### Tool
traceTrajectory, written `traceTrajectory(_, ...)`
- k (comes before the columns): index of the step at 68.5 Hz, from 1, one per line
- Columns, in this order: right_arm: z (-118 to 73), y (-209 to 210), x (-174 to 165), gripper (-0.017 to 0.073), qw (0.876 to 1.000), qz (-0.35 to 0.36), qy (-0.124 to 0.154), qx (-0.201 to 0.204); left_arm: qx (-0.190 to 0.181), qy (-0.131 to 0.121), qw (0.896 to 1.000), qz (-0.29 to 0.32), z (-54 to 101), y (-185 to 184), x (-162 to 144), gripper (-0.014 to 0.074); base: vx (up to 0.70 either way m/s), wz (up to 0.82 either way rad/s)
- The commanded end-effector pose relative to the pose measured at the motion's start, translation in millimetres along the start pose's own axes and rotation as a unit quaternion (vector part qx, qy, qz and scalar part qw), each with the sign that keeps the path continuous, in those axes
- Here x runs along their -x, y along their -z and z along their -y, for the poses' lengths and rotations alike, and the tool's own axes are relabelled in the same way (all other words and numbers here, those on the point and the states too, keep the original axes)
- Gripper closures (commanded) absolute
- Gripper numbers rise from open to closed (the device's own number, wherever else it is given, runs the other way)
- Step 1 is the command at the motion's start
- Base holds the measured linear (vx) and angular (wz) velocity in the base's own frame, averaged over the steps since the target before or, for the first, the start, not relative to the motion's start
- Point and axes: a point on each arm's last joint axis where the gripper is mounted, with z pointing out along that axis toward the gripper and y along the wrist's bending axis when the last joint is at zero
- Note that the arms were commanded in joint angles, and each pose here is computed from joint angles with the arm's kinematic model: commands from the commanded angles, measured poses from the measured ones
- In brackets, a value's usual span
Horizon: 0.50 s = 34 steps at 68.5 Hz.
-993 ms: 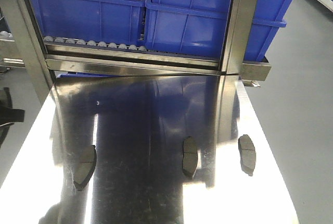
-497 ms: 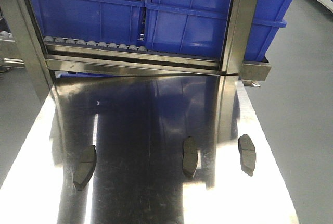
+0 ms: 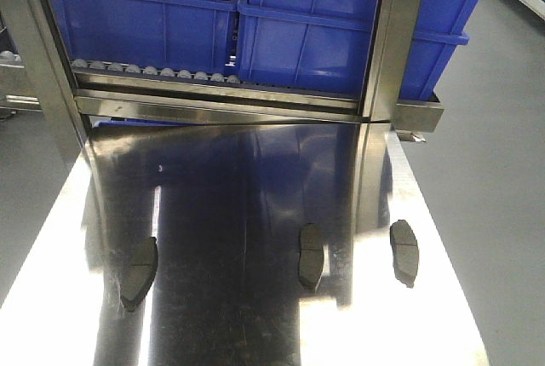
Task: Move and align brake pads A on conveyor
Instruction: 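Lift the grasped brake pad upright with the left gripper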
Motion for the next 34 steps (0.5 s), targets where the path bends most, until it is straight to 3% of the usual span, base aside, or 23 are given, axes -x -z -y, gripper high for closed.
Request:
traceTrajectory(1, -0.4, 0.5, 3.1, 0.0571, 0.999, 0.037, 0.008, 0.0, -0.002, 0.005, 0.997, 0.071, 0.6, 4.7, 18.7, 0.06, 0.0, 0.0)
traceTrajectory(34, -0.4, 0.5, 3.1, 0.0571, 0.999, 0.037, 0.008, 0.0, -0.002, 0.005, 0.997, 0.07, 0.6, 4.7, 18.6, 0.06, 0.0, 0.0)
